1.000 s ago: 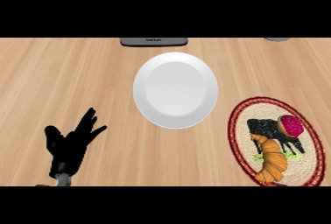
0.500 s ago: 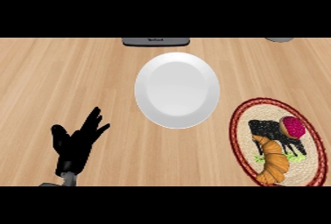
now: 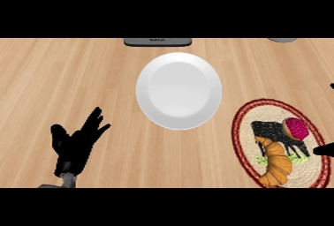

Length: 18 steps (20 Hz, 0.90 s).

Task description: Pick the cupcake from the placemat and place it in the plate

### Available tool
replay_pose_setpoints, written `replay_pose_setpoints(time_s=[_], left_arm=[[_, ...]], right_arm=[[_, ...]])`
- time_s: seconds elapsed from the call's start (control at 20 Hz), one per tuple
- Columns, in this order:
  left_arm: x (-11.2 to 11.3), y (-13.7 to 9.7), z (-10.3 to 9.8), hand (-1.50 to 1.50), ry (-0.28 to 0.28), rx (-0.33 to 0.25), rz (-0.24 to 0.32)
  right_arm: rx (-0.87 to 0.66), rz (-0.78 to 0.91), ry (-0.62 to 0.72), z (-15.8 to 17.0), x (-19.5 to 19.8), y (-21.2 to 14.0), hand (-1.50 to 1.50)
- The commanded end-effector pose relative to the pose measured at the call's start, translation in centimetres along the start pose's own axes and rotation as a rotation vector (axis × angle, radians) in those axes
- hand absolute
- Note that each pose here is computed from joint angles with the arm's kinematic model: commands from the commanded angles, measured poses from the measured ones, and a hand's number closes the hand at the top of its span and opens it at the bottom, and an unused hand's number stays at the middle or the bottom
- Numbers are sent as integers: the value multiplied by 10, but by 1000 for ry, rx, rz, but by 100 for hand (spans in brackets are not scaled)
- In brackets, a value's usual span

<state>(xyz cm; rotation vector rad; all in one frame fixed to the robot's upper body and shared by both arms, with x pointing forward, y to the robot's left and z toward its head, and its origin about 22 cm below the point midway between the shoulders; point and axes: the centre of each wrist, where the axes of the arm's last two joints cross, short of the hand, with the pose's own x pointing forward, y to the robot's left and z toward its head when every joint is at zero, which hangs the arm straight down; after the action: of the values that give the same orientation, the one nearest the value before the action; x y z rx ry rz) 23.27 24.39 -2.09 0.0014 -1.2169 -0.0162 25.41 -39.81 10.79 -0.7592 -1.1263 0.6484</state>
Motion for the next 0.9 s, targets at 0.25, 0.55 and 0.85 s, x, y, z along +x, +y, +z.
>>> replay_pose_setpoints(time_s=[0.25,0.55,0.85], left_arm=[[-32,4,1,0,32,16,-6],[-29,-5,-1,0,17,24,10],[-16,-19,-9,0,38,20,2]], right_arm=[[48,-5,12,-7,2,25,-150],[25,90,66,-4,5,45,-150],[19,120,98,-21,-12,51,-150]])
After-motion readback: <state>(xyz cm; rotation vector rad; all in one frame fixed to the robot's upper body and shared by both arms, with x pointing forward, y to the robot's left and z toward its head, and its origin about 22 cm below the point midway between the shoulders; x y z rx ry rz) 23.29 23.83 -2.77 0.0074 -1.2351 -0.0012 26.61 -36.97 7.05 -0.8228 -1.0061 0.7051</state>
